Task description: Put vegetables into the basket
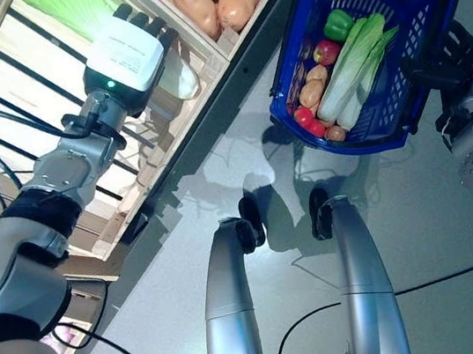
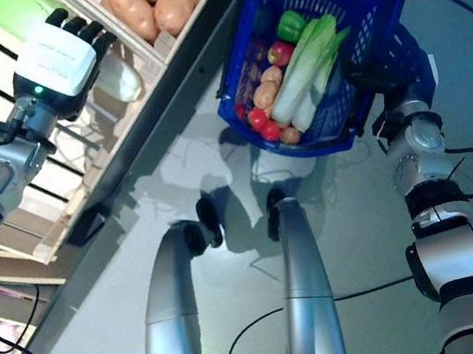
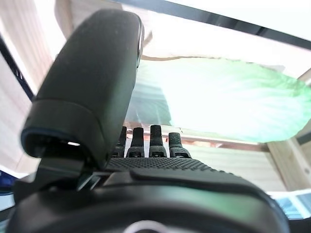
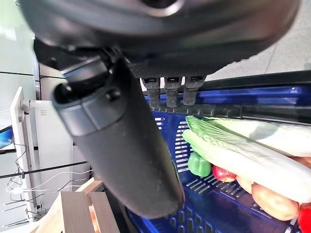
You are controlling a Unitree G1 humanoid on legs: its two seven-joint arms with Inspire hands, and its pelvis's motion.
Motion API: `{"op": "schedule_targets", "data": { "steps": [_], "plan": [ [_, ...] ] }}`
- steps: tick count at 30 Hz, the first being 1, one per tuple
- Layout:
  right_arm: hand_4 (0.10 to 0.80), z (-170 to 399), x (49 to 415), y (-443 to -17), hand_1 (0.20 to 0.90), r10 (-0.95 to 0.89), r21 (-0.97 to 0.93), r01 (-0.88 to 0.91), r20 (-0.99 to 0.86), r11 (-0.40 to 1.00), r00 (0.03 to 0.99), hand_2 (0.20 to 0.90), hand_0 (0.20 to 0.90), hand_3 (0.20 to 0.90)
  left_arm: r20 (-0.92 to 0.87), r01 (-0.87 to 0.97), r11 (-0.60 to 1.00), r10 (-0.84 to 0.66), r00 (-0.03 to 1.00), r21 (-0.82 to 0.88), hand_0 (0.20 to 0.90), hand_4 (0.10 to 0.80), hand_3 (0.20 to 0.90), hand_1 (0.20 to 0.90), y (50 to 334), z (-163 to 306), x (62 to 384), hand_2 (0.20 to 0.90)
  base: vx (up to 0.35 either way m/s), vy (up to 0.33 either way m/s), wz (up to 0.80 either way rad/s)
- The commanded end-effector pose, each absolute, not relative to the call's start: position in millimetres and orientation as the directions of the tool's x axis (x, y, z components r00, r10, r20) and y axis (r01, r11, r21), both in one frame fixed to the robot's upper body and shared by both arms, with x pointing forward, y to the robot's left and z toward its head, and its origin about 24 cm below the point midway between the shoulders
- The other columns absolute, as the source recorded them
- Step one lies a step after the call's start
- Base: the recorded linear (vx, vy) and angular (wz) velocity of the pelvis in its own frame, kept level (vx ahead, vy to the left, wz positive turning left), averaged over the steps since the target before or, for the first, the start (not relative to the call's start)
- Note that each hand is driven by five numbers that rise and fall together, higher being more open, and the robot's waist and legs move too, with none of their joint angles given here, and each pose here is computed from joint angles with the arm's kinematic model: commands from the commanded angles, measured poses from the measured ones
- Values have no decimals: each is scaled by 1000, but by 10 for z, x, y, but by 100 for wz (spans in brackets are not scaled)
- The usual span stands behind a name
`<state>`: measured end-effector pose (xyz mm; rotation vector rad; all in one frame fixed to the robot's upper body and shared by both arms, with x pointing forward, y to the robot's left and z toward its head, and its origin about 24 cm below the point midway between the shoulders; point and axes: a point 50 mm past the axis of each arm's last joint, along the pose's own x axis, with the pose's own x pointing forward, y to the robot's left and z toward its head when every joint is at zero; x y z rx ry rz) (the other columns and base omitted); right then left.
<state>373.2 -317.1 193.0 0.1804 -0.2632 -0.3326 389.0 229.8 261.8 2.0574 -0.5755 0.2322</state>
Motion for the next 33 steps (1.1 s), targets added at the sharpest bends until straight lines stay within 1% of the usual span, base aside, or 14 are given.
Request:
{"op": "schedule_targets", "data": {
  "steps": [1,2,3,4,5,24,32,33],
  "plan": [
    [800,2286,3790,-3052,900,-309,276,216,361,937,880,900,900,900,227,-154,-508,85,970,848,900,800,900,900,2774,2522,3981,900,-15,8,-4],
    [800,2294,3790,-3051,900,-311,279,216,364,936,878,900,900,900,225,-138,-488,123,967,862,900,800,900,900,2826,2495,3974,900,-10,5,-4],
    [800,2294,3789,-3052,900,-312,280,216,364,935,878,900,900,900,223,-134,-486,129,966,864,900,800,900,900,2833,2490,3973,900,-10,1,-9],
    [800,2296,3789,-3052,900,-312,282,216,365,935,877,900,900,900,220,-128,-479,140,965,868,787,725,787,787,2844,2485,3972,787,-18,0,-16],
    [800,2309,3787,-3054,900,-319,291,217,370,932,872,900,900,900,207,-112,-463,160,965,879,300,400,300,300,2874,2465,3968,300,-19,-1,-25],
    [800,2259,3751,-3126,900,-352,330,234,364,914,862,900,900,900,302,-215,-448,131,944,868,300,400,300,300,2942,2439,3931,300,-5,-1,-1],
    [800,2182,3743,-3111,900,-339,328,223,359,918,870,900,900,900,350,-308,-264,129,928,914,300,400,300,300,2928,2451,3916,300,0,0,0],
    [800,2171,3742,-3104,900,-327,319,214,360,923,874,900,900,900,358,-332,-182,139,923,926,300,400,300,300,2945,2437,3901,300,0,0,0]
  ]
}}
